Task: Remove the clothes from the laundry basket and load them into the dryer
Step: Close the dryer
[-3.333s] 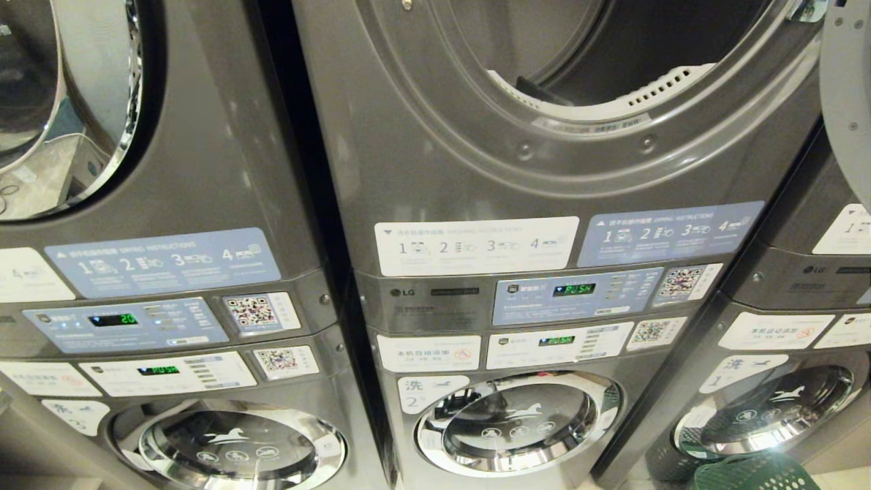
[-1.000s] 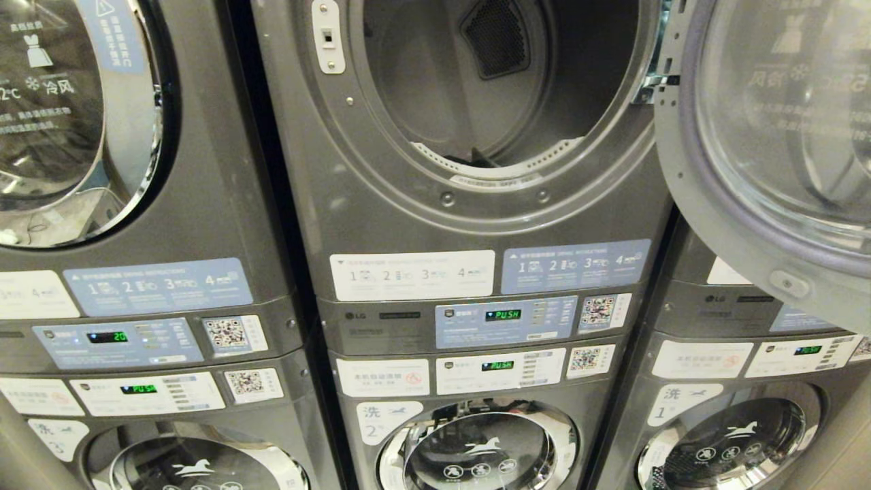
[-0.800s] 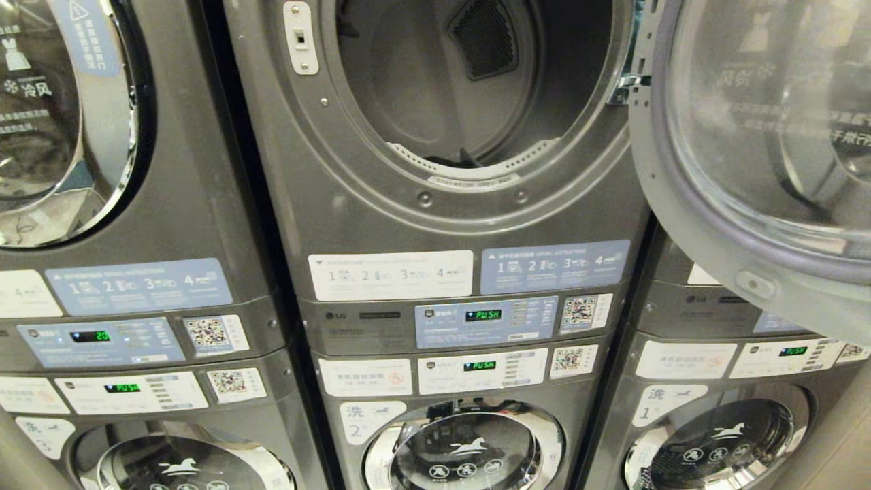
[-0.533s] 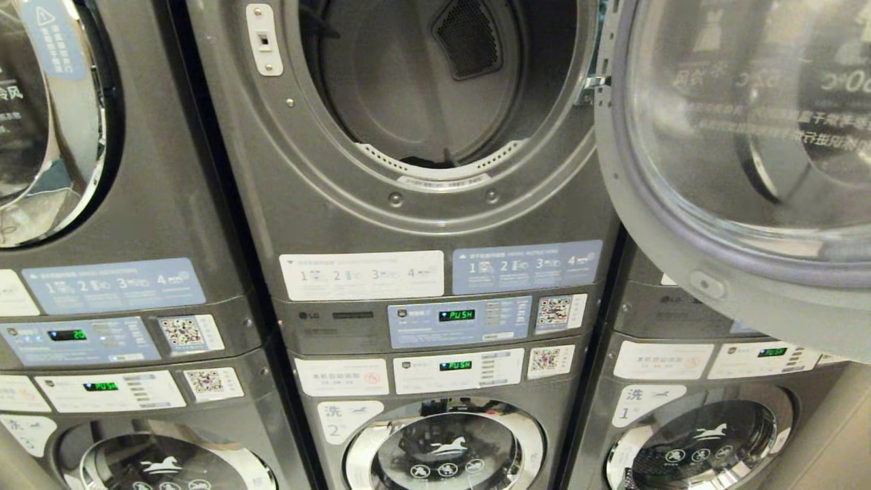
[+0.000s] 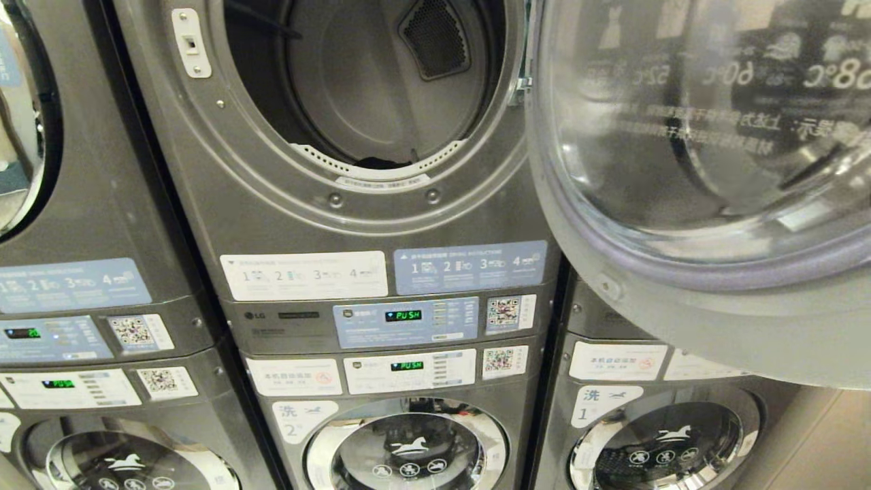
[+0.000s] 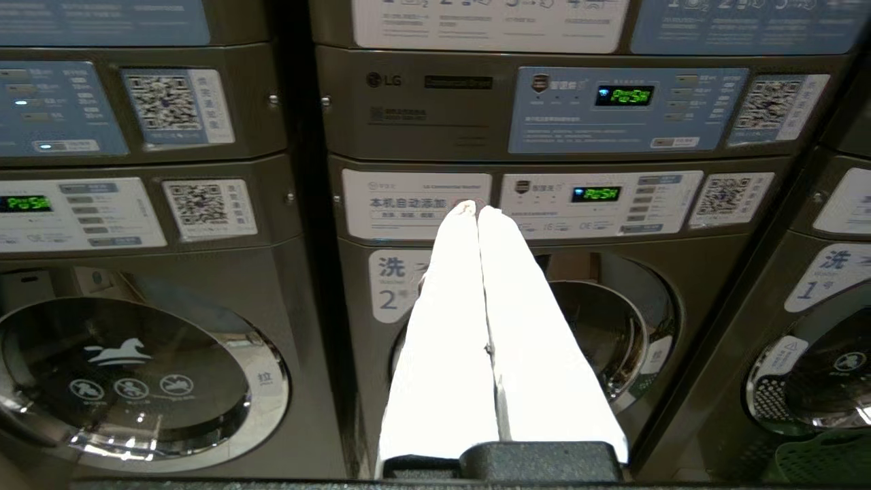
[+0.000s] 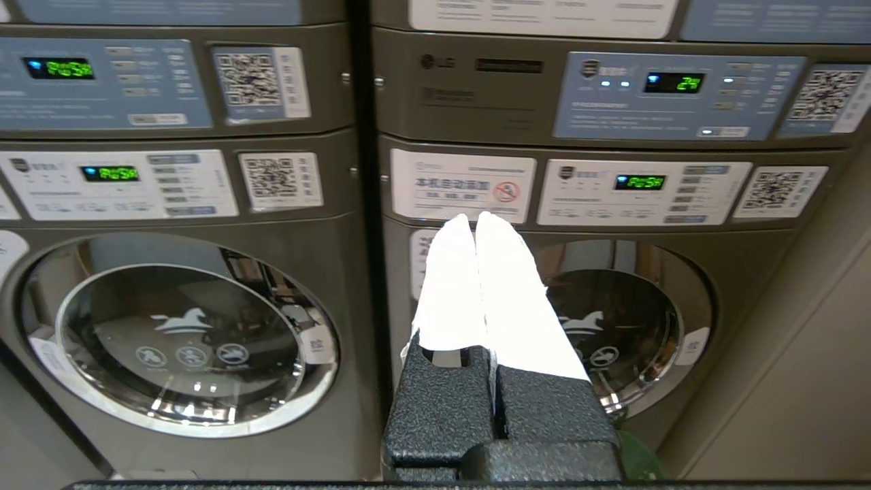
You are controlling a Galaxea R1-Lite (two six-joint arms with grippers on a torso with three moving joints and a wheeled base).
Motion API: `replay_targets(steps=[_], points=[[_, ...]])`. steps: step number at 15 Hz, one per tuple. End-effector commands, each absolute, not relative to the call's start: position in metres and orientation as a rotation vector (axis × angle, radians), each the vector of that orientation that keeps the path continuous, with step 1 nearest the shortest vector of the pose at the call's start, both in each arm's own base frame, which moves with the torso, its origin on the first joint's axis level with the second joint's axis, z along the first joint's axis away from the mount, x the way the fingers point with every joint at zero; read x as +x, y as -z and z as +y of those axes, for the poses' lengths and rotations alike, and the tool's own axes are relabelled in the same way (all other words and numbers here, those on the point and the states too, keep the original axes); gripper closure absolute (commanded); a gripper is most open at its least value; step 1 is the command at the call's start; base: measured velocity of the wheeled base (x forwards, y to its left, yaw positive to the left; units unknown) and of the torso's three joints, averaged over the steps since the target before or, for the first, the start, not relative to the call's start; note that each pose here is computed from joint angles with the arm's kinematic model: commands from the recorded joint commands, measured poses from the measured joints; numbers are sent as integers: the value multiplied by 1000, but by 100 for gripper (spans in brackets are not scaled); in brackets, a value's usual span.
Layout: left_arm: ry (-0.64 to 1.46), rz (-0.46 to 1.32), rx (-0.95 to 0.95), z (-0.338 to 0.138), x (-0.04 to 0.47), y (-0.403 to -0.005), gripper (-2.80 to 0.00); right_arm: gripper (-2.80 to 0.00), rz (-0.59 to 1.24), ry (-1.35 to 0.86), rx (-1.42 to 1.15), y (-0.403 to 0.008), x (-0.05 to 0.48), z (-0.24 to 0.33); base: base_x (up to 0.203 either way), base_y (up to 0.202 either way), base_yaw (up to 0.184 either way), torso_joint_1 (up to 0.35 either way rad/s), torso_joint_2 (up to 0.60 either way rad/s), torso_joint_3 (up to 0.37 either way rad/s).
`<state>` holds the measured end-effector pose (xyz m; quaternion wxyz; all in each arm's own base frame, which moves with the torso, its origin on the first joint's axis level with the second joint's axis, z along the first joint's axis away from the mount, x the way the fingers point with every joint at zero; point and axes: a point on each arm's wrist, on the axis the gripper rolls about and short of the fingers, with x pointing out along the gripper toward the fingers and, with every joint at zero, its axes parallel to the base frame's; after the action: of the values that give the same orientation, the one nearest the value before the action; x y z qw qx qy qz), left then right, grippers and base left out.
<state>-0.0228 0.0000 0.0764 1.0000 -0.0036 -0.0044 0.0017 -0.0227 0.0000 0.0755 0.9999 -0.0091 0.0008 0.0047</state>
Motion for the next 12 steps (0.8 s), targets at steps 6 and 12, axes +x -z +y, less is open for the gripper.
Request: replay_targets(steps=[6,12], points=[[-3,-8,-8,0,-23,-76,0,0,1,-11,-19,-76,-23,0,0,-196,1,2,2,4],[-3,-8,-8,0,-23,-76,0,0,1,-11,-17,-76,-23,0,0,-197,1,2,3,3]])
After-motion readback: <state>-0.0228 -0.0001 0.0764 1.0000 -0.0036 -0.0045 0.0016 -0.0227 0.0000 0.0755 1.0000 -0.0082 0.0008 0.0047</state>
